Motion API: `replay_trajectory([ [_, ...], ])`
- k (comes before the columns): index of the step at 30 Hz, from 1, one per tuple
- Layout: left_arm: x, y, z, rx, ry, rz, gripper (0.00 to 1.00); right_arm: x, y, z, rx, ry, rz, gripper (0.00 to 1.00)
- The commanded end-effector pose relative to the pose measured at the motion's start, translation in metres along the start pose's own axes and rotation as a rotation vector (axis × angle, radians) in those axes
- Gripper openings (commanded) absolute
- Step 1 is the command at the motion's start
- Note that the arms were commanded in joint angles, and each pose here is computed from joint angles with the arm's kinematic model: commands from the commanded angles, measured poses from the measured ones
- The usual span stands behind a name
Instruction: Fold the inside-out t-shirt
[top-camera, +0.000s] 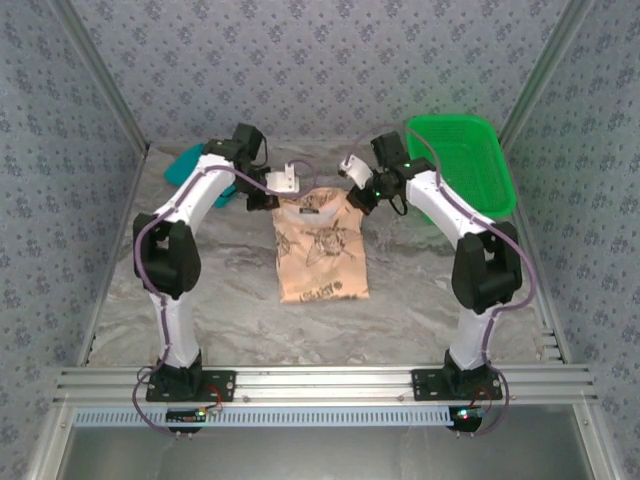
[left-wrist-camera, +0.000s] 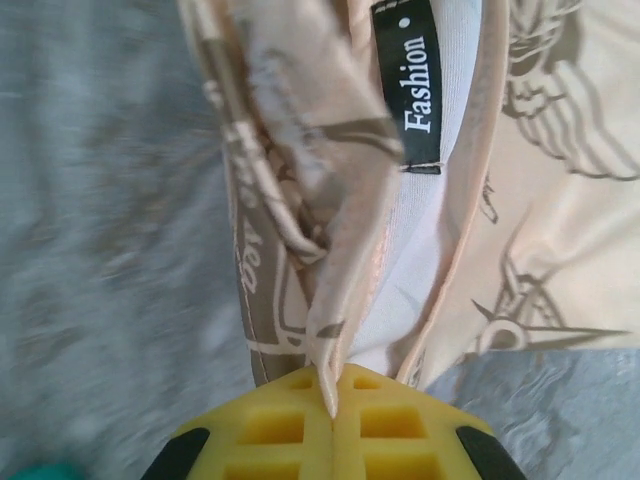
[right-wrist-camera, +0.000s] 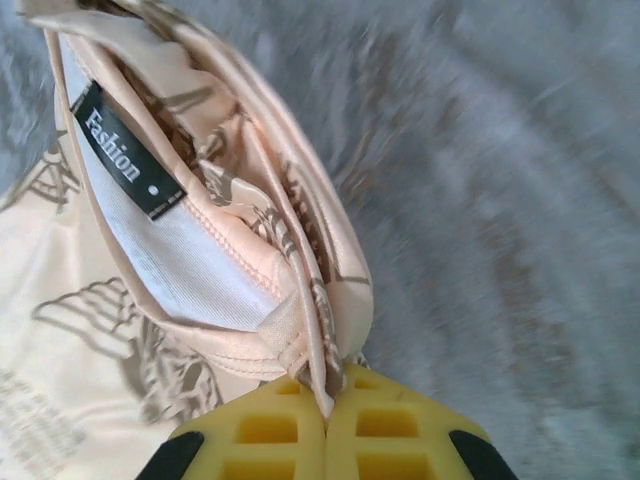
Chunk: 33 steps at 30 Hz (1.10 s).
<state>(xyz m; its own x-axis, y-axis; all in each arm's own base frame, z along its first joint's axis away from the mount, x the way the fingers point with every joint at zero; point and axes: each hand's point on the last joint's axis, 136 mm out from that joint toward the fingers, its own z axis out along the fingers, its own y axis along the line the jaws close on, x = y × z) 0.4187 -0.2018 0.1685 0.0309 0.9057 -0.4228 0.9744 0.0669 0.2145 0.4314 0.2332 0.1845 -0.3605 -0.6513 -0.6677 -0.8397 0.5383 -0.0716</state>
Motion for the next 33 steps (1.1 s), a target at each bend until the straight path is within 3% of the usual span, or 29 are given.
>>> replay_trajectory([
  [1, -0.024, 0.017, -0.066, -0.184, 0.000, 0.021, 0.00, -0.051, -0.021, -0.056, 0.183, -0.134, -0.106, 0.00],
  [4, -0.038, 0.001, -0.089, -0.243, -0.001, 0.089, 0.00, -0.059, -0.002, -0.081, 0.227, -0.171, -0.181, 0.00],
  [7, -0.041, -0.036, -0.082, -0.280, 0.027, 0.152, 0.00, -0.041, 0.035, -0.082, 0.242, -0.148, -0.318, 0.00],
  [12, -0.036, -0.131, -0.041, -0.229, 0.030, 0.142, 0.00, 0.036, 0.100, -0.053, 0.205, -0.001, -0.494, 0.00],
  [15, -0.017, -0.196, -0.015, -0.155, 0.071, 0.129, 0.00, 0.097, 0.144, -0.043, 0.096, 0.119, -0.540, 0.00],
  [17, -0.001, -0.241, 0.002, -0.079, 0.102, 0.122, 0.00, 0.132, 0.173, -0.041, 0.030, 0.187, -0.599, 0.00],
  [21, 0.019, -0.295, 0.021, 0.017, 0.142, 0.131, 0.00, 0.176, 0.207, -0.051, -0.072, 0.245, -0.610, 0.00],
  [27, 0.017, -0.327, 0.009, 0.168, 0.167, 0.134, 0.00, 0.195, 0.231, -0.079, -0.200, 0.251, -0.611, 0.00],
  [31, -0.007, -0.345, -0.013, 0.304, 0.081, 0.136, 0.00, 0.175, 0.238, -0.095, -0.308, 0.175, -0.530, 0.00],
  [33, -0.016, -0.344, -0.022, 0.308, 0.048, 0.146, 0.00, 0.167, 0.240, -0.097, -0.324, 0.141, -0.512, 0.00],
])
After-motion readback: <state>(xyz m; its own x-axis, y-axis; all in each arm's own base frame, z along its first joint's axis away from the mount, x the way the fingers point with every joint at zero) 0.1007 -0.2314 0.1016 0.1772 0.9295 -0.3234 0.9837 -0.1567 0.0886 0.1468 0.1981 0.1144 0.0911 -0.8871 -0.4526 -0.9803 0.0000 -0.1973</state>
